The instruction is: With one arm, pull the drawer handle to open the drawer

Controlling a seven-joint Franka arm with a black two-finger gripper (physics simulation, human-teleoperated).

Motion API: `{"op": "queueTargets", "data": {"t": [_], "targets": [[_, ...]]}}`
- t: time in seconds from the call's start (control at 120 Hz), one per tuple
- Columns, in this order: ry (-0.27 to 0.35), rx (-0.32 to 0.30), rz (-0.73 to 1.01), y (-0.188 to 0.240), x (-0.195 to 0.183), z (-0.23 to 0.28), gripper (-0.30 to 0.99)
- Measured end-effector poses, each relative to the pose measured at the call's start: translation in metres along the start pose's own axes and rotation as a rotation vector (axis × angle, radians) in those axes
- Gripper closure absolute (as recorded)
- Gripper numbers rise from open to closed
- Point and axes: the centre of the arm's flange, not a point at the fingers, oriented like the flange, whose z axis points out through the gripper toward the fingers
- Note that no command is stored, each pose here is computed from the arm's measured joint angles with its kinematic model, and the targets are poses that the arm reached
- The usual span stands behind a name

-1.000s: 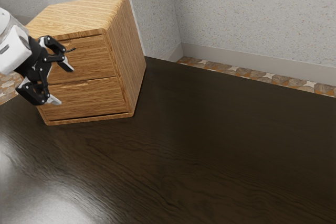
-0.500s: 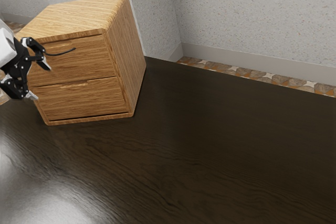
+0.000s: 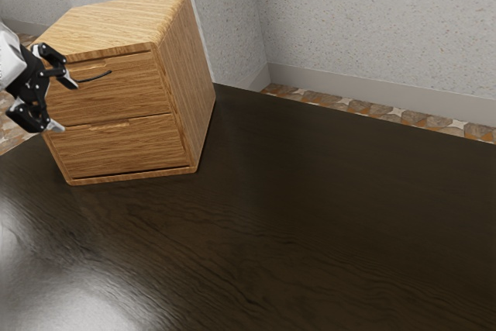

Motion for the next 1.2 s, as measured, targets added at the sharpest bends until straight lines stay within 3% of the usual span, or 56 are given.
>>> {"op": "queueTargets", "data": {"t": [0.433, 0.617, 0.95, 1.2], "targets": [[-0.135, 0.047, -0.116, -0.009, 0.002, 0.018, 0.00], [-0.139, 0.066, -0.149, -0.028, 0.007, 0.034, 0.00], [-0.151, 0.070, -0.237, -0.046, -0.016, 0.056, 0.00], [-0.129, 0.124, -0.254, -0.057, -0.011, 0.049, 0.00]]}}
